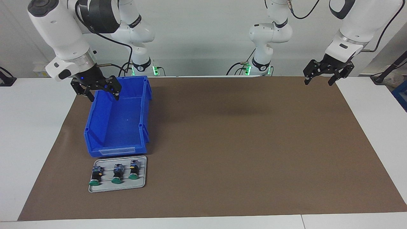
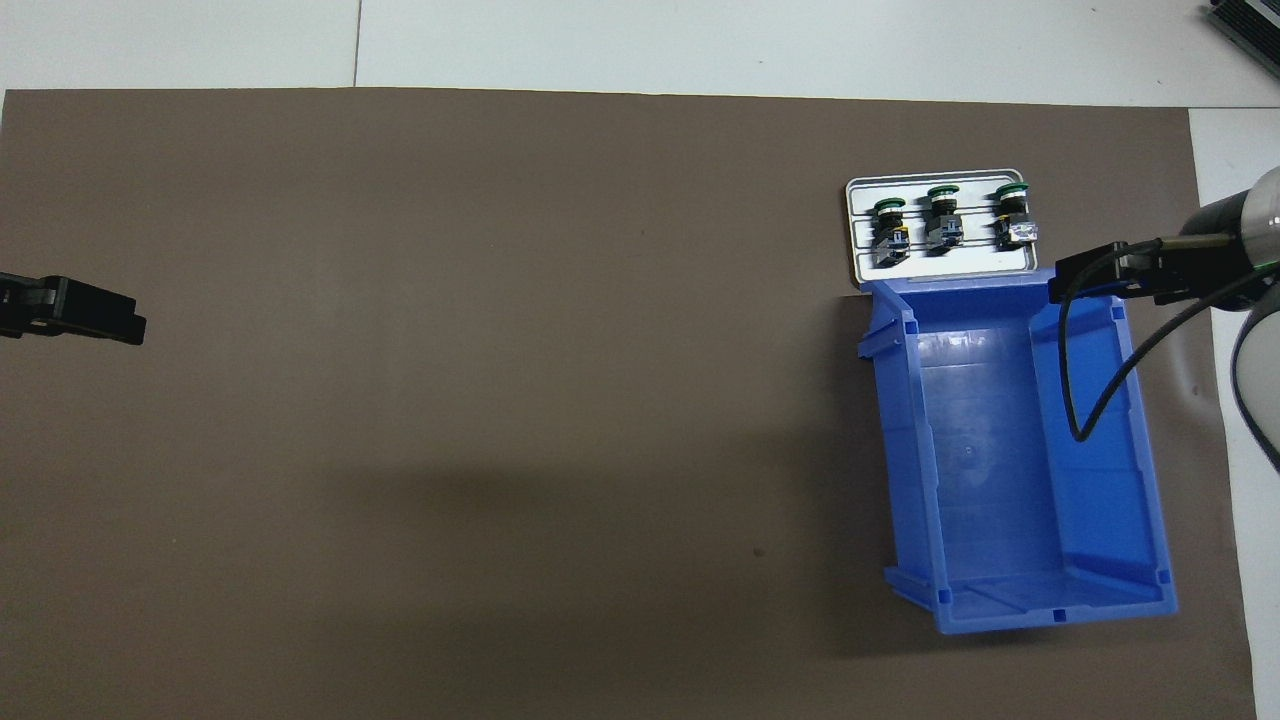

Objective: Place and press button with both arms
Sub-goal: 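Move the right gripper toward the metal tray of green buttons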

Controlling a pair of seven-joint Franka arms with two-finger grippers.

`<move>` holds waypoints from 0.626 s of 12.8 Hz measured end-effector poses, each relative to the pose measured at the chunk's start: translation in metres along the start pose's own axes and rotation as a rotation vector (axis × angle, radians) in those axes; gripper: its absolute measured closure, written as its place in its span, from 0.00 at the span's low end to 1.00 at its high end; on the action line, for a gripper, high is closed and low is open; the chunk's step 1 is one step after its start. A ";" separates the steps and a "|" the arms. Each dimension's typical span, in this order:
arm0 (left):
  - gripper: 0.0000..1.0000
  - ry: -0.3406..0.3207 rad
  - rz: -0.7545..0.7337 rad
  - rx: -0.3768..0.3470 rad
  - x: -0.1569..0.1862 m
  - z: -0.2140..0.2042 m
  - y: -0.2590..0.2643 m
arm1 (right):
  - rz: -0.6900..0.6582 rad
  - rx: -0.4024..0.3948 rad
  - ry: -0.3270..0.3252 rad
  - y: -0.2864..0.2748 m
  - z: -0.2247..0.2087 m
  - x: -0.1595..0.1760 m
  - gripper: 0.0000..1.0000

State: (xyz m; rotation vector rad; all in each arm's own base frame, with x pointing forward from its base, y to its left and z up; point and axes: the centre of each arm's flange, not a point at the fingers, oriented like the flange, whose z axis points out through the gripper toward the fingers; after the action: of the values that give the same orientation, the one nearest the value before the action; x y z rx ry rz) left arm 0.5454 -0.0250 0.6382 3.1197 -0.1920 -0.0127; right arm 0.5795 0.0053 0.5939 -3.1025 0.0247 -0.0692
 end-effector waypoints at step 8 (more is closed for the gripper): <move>0.00 0.000 0.000 0.000 0.000 0.000 0.000 | 0.024 0.008 0.086 0.007 0.054 0.036 0.02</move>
State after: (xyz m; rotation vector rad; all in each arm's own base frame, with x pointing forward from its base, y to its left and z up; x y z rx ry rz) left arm 0.5454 -0.0250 0.6382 3.1197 -0.1920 -0.0127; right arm 0.6173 0.0001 0.5412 -3.0882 0.0639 -0.2007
